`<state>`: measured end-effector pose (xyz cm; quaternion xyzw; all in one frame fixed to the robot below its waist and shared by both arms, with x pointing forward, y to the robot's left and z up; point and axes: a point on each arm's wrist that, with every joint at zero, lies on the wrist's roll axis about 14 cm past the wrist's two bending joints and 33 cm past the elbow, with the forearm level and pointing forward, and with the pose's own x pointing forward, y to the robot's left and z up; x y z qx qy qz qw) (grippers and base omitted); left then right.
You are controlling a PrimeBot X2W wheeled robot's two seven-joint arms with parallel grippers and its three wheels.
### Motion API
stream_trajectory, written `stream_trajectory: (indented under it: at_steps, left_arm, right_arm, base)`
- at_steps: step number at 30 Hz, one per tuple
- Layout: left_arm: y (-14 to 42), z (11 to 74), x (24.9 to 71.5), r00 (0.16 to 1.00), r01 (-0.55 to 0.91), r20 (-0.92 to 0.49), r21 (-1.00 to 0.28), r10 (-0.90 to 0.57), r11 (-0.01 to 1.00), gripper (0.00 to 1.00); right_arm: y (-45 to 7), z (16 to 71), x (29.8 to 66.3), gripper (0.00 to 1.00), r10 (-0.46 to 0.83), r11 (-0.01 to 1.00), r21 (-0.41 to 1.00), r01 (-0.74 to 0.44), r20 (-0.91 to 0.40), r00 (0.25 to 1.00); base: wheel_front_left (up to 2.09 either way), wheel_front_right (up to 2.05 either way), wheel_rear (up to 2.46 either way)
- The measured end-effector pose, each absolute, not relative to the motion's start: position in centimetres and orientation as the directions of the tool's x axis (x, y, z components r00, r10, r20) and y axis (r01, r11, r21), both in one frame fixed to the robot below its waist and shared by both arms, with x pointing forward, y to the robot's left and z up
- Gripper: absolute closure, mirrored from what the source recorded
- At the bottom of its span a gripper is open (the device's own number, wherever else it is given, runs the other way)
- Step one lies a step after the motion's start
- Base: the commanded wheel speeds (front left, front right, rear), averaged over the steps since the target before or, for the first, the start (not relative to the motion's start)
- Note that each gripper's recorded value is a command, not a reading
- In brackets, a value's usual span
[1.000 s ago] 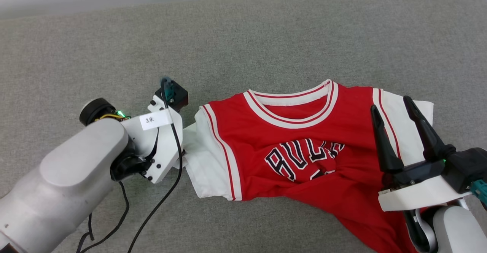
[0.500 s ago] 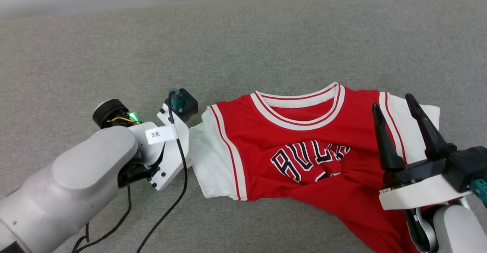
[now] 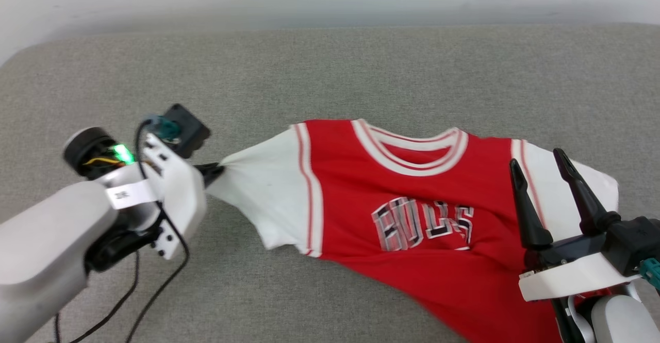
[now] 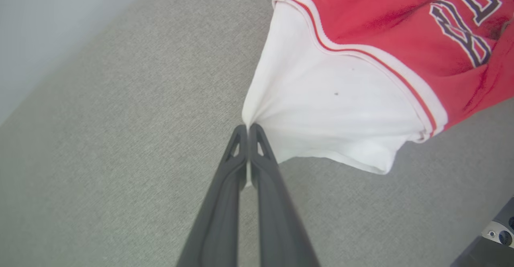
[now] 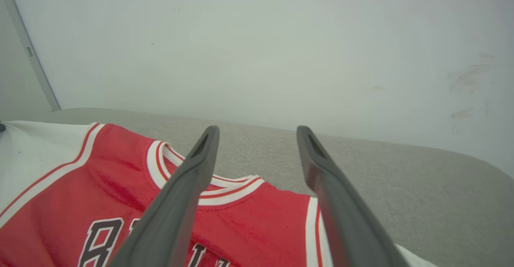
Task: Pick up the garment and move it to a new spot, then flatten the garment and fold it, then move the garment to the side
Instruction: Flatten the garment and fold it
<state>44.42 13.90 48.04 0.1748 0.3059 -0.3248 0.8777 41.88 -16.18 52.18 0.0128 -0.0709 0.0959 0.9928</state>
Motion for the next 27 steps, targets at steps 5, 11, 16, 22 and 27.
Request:
stream_trajectory:
  at_steps: [5,11,16,22,27]
  left_arm:
    - [18.7,47.9,43.9,0.646,0.568,-0.678,0.122,-0.349,0.814,1.0]
    - [23.0,44.1,42.3,0.607,0.437,-0.761,0.076,-0.231,0.896,1.0]
    - [25.8,40.8,41.2,0.555,0.345,-0.817,0.055,-0.157,0.937,1.0]
    - [26.3,37.9,40.0,0.509,0.299,-0.848,0.017,-0.145,0.954,1.0]
    - [25.1,38.5,41.0,0.603,0.282,-0.779,0.005,-0.173,0.959,0.0]
  right_arm:
    - [-15.8,52.1,42.1,0.0,0.199,0.979,0.014,-0.203,0.142,0.97]
    - [-16.1,51.3,42.0,0.0,0.19,0.981,0.017,-0.193,0.118,0.975]
    - [-17.4,50.6,41.9,0.0,0.16,0.987,0.006,-0.161,0.097,0.982]
    - [-18.3,49.8,42.0,0.0,0.143,0.99,-0.003,-0.143,0.071,0.987]
    - [-18.9,50.5,42.2,0.0,0.143,0.99,-0.026,-0.141,0.084,0.986]
  base:
    - [0.0,0.0,0.0]
    - [0.0,0.0,0.0]
    - [0.0,0.0,0.0]
    - [0.0,0.0,0.0]
    - [0.0,0.0,0.0]
